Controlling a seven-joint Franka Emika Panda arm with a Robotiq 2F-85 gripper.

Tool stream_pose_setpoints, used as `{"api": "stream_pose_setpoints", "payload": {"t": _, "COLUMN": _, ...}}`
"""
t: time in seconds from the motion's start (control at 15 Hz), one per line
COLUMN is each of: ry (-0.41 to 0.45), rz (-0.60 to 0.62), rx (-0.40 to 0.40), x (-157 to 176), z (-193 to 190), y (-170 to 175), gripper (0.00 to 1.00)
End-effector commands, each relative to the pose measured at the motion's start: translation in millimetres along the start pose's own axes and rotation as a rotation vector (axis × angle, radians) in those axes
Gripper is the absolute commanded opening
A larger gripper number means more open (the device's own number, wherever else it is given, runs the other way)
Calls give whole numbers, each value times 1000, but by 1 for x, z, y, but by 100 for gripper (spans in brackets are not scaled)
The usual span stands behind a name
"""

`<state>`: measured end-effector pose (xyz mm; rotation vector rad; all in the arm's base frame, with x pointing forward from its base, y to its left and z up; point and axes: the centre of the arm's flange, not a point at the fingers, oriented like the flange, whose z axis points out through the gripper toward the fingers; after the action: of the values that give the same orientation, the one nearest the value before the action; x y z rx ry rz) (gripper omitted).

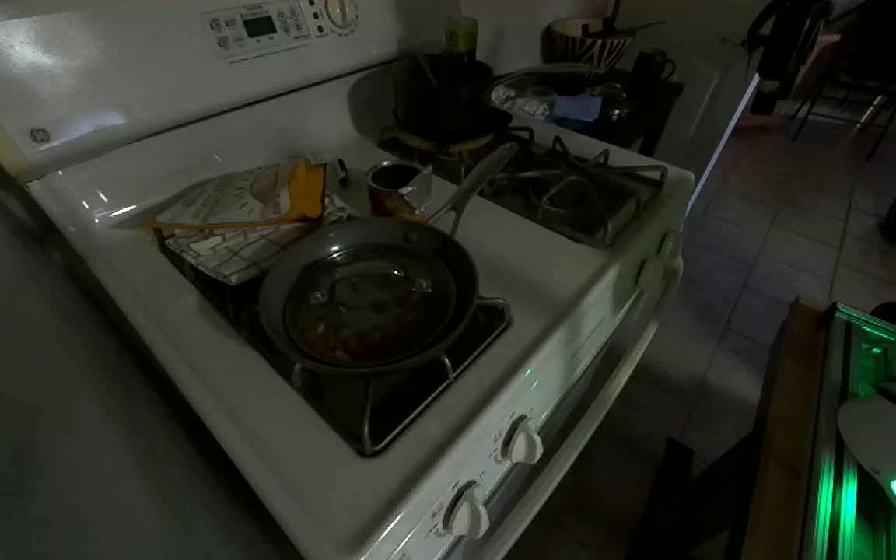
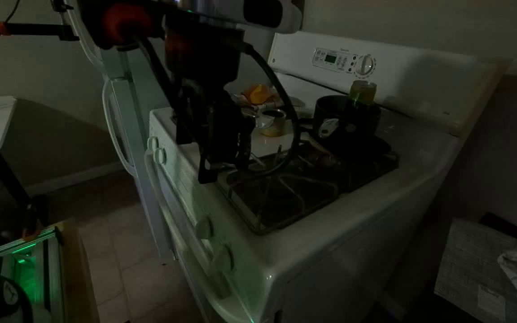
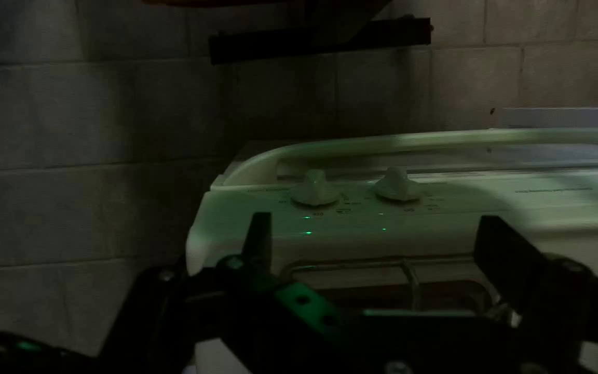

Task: Move the brush to the front right plate of the stove.

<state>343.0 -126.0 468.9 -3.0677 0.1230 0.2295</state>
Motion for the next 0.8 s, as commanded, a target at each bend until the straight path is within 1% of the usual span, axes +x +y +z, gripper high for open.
{"api": "stream_pose_setpoints", "payload": {"t": 0.0, "ry": 0, "rz": 0, "rx": 0, "x": 0, "z": 0, "y": 0, "gripper": 100}}
{"api": "stream_pose_setpoints", "payload": {"t": 0.33, "ry": 0, "rz": 0, "rx": 0, "x": 0, "z": 0, "y": 0, "gripper": 100}}
{"api": "stream_pose_setpoints", "payload": {"t": 0.4, "ry": -22, "rz": 36, "rx": 45, "x": 5, "z": -2, "y": -7, "gripper": 100}}
{"api": "stream_pose_setpoints", "payload": {"t": 0.47, "ry": -3, "rz": 82, "rx": 69, "x": 12, "z": -8, "y": -15, "gripper": 100}}
{"api": "stream_pose_setpoints", "payload": {"t": 0.53, "ry": 12, "rz": 105, "rx": 108, "x": 17, "z": -15, "y": -21, "gripper": 100}}
{"api": "stream_pose_setpoints", "payload": {"t": 0.6, "ry": 40, "rz": 124, "rx": 144, "x": 25, "z": -25, "y": -29, "gripper": 100}}
{"api": "stream_pose_setpoints", "payload": {"t": 0.73, "ry": 113, "rz": 150, "rx": 184, "x": 45, "z": -53, "y": -45, "gripper": 100}}
